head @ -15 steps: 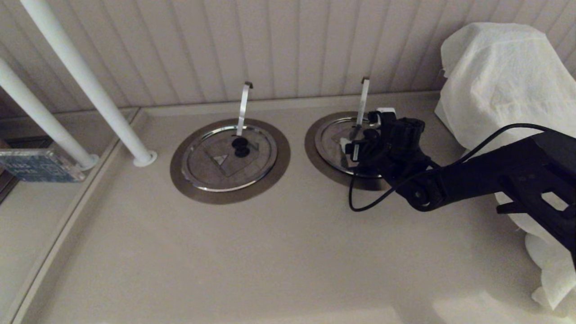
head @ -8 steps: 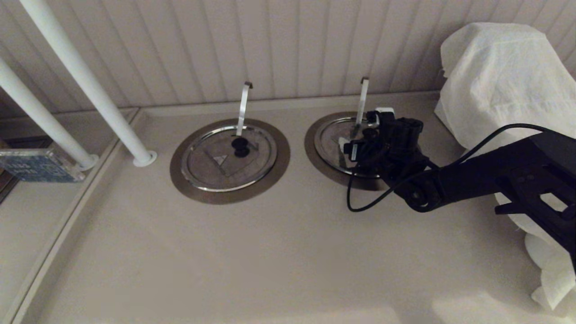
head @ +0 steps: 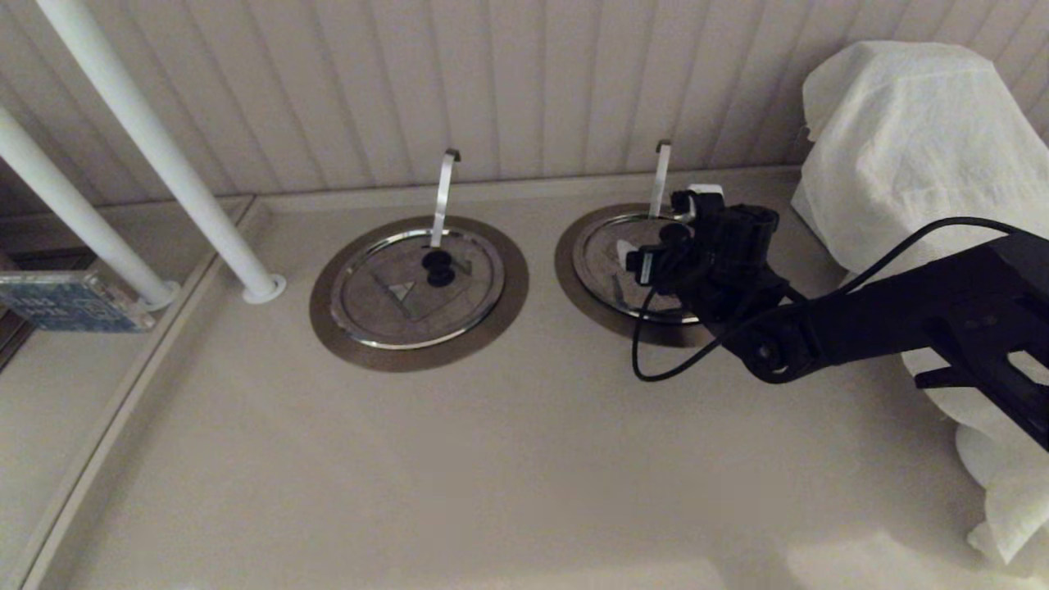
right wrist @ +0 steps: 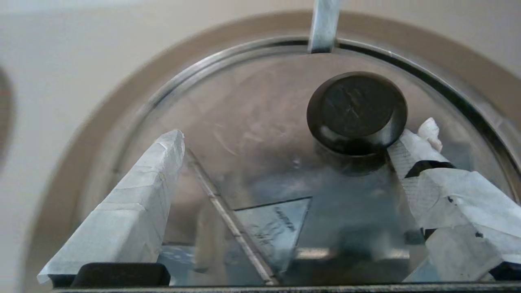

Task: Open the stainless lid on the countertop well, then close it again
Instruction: Open the lid

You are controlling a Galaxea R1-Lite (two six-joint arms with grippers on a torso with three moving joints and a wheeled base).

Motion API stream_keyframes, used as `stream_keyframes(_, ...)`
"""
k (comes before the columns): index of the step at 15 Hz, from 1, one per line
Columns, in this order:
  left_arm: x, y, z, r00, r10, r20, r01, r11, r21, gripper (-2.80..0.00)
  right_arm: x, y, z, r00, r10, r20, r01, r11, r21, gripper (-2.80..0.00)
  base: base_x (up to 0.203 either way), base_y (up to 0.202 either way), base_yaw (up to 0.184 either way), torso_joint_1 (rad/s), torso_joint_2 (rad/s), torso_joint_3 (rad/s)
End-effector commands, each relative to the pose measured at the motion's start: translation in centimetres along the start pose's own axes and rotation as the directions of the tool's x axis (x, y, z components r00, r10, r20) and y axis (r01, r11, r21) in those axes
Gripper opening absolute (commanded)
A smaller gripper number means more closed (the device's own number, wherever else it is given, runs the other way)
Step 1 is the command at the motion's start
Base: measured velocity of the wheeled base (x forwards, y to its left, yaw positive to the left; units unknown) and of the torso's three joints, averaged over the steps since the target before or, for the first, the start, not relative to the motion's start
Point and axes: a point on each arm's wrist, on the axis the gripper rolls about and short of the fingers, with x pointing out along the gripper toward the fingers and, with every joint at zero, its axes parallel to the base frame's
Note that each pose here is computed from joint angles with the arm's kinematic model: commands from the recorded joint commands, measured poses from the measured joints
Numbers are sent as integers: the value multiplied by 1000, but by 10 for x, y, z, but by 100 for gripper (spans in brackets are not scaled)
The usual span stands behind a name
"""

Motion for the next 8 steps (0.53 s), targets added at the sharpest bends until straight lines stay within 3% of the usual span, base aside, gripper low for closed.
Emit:
stream_keyframes(1,0,0,0,1000,0,0,0,1000,0,-280,-8,5,10,1000,13,26,-14,1000,6,0,0,0,0,0,0,0)
stream_keyframes(8,0,0,0,1000,1,0,-1,1000,0,-280,-37,34,27,995,84,59,-85,996,12,0,0,0,0,0,0,0)
